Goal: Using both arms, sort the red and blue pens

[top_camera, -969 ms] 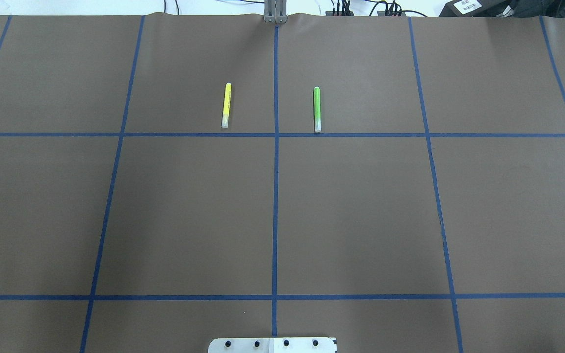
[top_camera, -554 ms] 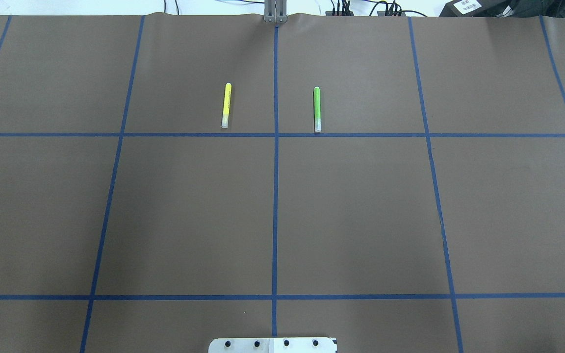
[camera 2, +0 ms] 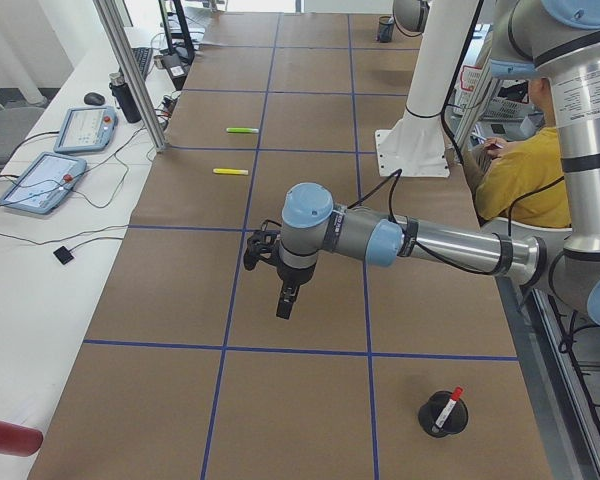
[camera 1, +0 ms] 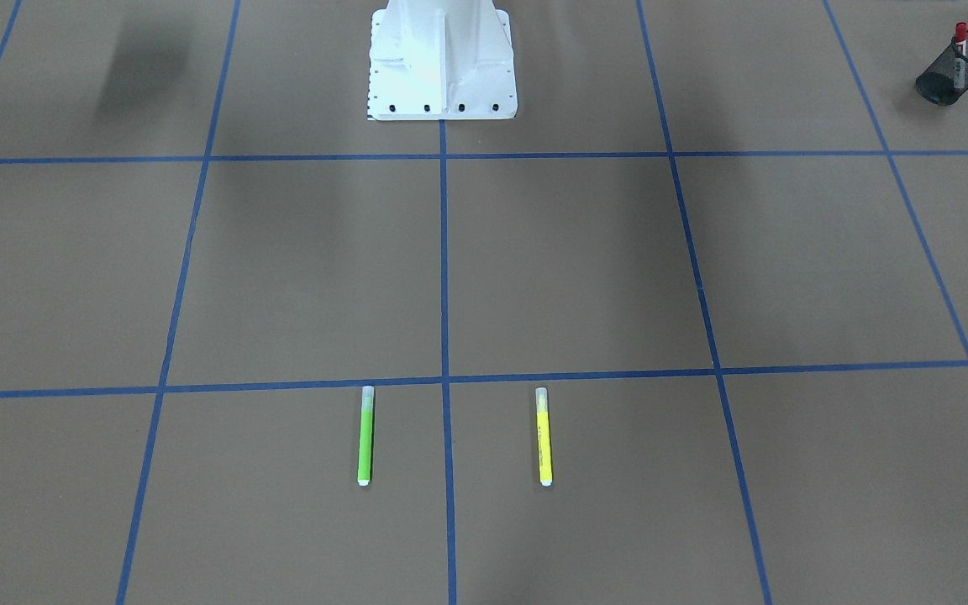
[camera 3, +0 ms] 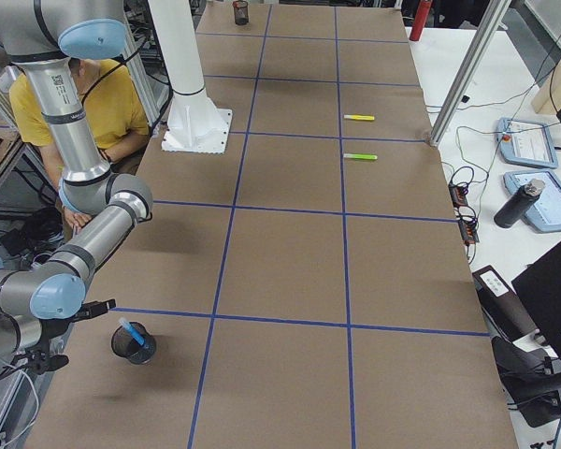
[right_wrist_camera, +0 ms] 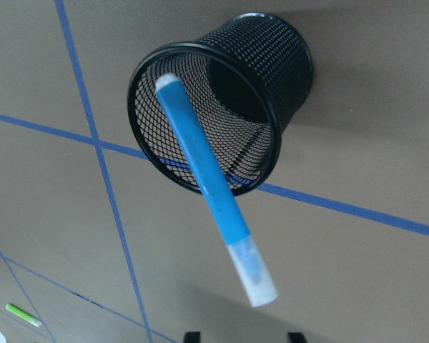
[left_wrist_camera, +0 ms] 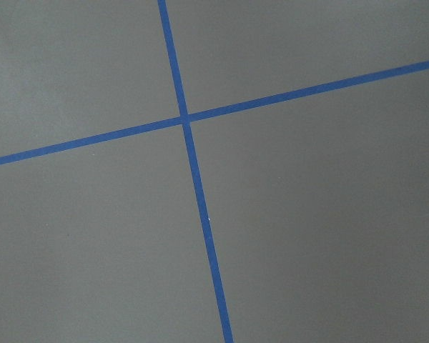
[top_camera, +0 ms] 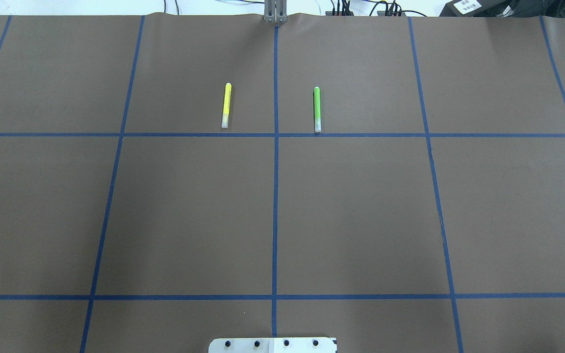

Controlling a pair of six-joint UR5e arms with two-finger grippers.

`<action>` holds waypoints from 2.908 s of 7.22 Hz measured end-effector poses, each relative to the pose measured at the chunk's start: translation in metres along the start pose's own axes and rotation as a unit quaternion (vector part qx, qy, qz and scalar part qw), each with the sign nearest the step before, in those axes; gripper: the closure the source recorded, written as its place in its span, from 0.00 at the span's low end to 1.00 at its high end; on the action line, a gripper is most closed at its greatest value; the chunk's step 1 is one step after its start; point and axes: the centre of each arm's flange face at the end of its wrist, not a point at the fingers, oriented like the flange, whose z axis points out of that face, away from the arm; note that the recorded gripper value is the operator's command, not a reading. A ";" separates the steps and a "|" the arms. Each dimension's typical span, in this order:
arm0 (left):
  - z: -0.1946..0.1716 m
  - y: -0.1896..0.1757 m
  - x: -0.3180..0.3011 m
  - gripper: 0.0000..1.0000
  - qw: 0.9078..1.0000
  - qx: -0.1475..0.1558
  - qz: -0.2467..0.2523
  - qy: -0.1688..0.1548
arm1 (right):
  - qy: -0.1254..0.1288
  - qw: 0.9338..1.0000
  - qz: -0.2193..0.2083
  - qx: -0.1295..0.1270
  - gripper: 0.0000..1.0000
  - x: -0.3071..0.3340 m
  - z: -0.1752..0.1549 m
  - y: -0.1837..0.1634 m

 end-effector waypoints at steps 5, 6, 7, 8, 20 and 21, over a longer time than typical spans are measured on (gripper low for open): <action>0.003 0.005 -0.002 0.00 1.000 -0.005 -0.003 0.000 | 0.026 0.997 -0.053 0.044 0.00 -0.007 -0.015 -0.007; 0.004 0.006 -0.003 0.00 1.000 -0.006 -0.004 0.000 | 0.042 0.994 -0.076 0.064 0.00 -0.014 -0.023 -0.014; 0.004 0.007 -0.003 0.00 1.000 -0.007 -0.005 0.000 | 0.058 0.990 -0.099 0.083 0.00 -0.026 -0.031 -0.021; 0.005 0.008 -0.004 0.00 1.000 -0.008 -0.006 0.000 | 0.072 0.985 -0.123 0.101 0.00 -0.041 -0.038 -0.029; 0.020 0.023 -0.016 0.00 0.999 -0.030 -0.024 0.000 | 0.179 0.873 -0.432 0.139 0.00 -0.308 0.022 -0.064; 0.020 0.025 -0.017 0.00 0.999 -0.031 -0.025 0.000 | 0.191 0.857 -0.458 0.140 0.00 -0.334 0.038 -0.058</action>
